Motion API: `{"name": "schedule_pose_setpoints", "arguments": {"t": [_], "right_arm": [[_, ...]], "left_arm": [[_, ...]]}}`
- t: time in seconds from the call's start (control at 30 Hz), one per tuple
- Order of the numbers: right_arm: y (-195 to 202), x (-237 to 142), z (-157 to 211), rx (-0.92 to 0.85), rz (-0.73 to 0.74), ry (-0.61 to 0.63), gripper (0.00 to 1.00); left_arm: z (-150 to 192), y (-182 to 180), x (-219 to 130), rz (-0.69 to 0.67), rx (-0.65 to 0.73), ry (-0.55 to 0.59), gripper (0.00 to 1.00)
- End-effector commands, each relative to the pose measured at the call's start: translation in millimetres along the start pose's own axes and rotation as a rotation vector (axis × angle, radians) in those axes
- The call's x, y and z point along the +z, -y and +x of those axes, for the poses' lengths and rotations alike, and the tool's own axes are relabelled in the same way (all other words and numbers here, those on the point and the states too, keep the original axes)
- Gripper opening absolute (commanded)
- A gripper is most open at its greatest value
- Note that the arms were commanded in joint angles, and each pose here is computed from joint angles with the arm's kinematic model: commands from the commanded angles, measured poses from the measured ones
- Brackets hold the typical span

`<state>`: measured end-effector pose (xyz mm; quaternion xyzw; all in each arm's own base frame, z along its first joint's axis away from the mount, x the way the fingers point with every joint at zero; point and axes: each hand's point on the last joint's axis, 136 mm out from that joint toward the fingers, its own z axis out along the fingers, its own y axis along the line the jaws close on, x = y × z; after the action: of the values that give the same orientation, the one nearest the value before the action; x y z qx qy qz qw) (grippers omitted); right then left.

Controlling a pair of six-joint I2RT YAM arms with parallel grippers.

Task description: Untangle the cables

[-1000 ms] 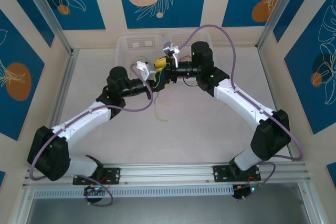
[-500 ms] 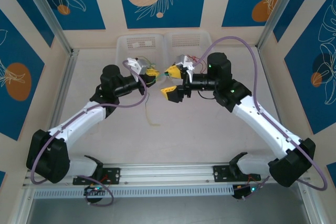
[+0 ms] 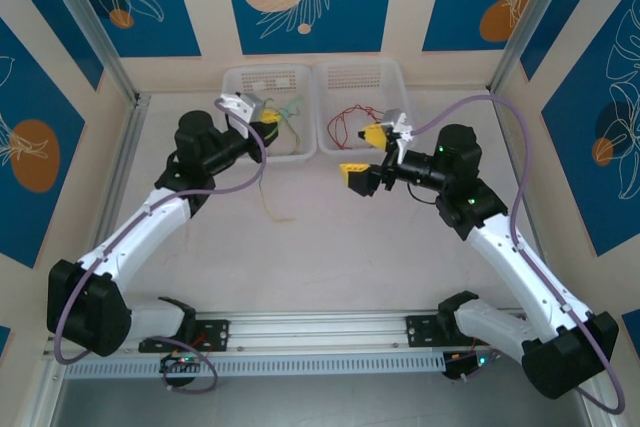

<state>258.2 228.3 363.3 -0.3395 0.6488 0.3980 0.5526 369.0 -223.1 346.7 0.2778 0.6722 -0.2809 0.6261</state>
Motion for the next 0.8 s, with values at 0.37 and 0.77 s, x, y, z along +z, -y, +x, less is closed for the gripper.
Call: {"name": "schedule_pose_setpoints", "arguments": {"t": [0.37, 0.77], "right_arm": [[11, -34, -1, 0.06, 0.14, 0.099, 0.99], [9, -47, 4, 0.062, 0.179, 0.103, 1.0]], "left_arm": [[-73, -100, 28, -0.287, 0.056, 0.136, 0.0], [-62, -163, 93, -0.278, 0.118, 0.238, 0.0]]}}
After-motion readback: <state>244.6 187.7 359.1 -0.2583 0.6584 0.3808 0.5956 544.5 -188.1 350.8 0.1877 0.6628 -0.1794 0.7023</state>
